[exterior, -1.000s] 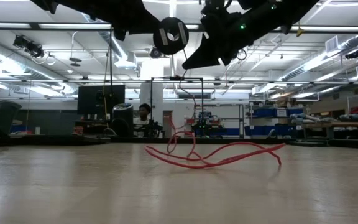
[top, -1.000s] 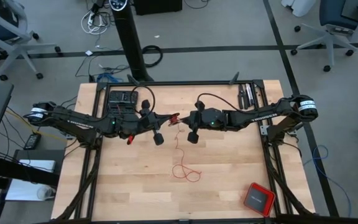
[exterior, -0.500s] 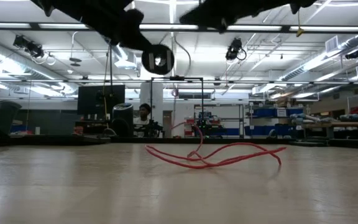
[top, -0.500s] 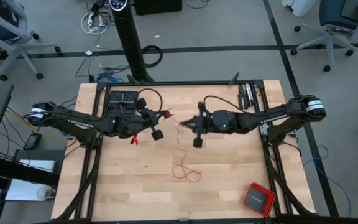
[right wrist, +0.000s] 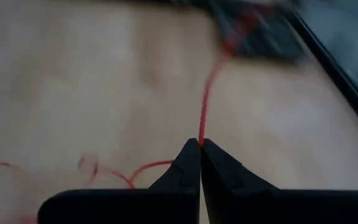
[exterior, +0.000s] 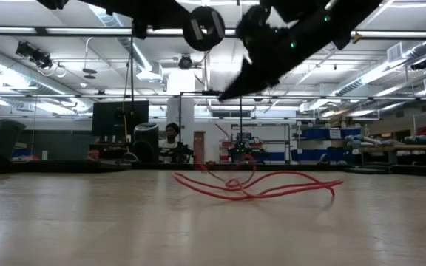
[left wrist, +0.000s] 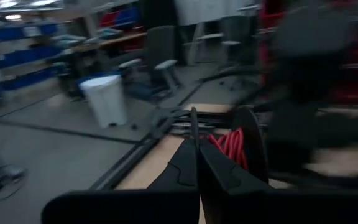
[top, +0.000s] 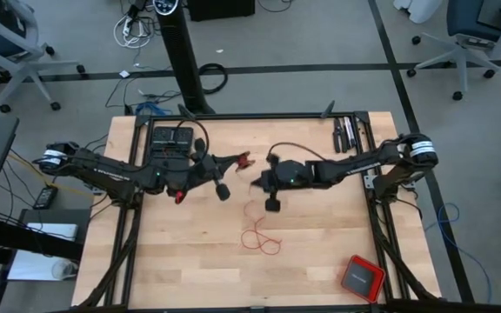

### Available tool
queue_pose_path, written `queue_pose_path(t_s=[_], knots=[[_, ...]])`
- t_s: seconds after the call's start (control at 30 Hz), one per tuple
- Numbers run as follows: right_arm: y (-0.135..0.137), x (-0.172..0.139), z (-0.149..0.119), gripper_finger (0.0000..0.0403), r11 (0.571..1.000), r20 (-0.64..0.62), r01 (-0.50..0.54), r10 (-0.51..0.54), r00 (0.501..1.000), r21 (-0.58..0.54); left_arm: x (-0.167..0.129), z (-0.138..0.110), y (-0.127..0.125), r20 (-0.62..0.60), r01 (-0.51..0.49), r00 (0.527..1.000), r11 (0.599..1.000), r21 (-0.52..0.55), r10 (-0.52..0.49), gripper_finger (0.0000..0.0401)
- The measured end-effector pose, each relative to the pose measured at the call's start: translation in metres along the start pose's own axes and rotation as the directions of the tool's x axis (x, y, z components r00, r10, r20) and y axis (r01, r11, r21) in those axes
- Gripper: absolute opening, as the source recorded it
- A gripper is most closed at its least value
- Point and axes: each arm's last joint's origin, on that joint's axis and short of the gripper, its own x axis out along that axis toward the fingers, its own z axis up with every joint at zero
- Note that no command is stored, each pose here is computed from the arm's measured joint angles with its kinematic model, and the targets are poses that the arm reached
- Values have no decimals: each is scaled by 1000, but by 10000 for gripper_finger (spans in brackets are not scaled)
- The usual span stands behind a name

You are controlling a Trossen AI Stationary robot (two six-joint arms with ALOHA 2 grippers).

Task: Coil cords
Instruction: Uncoil the red wire from the spool

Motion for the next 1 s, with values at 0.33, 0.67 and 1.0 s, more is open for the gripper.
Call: queue_pose_path(t_s=[0.33,0.67,1.0], knots=[[-41,-44,2,1,955,-139,196,-168,976,223,-5,-15,-3,-159,177,974,981,82,-162,0],[-16,-105,40,1,970,152,145,-176,973,194,-15,-13,7,-214,182,963,981,68,-164,0],[39,-117,72,0,994,519,-92,112,847,-66,-14,-15,8,-227,115,970,988,98,-90,0]])
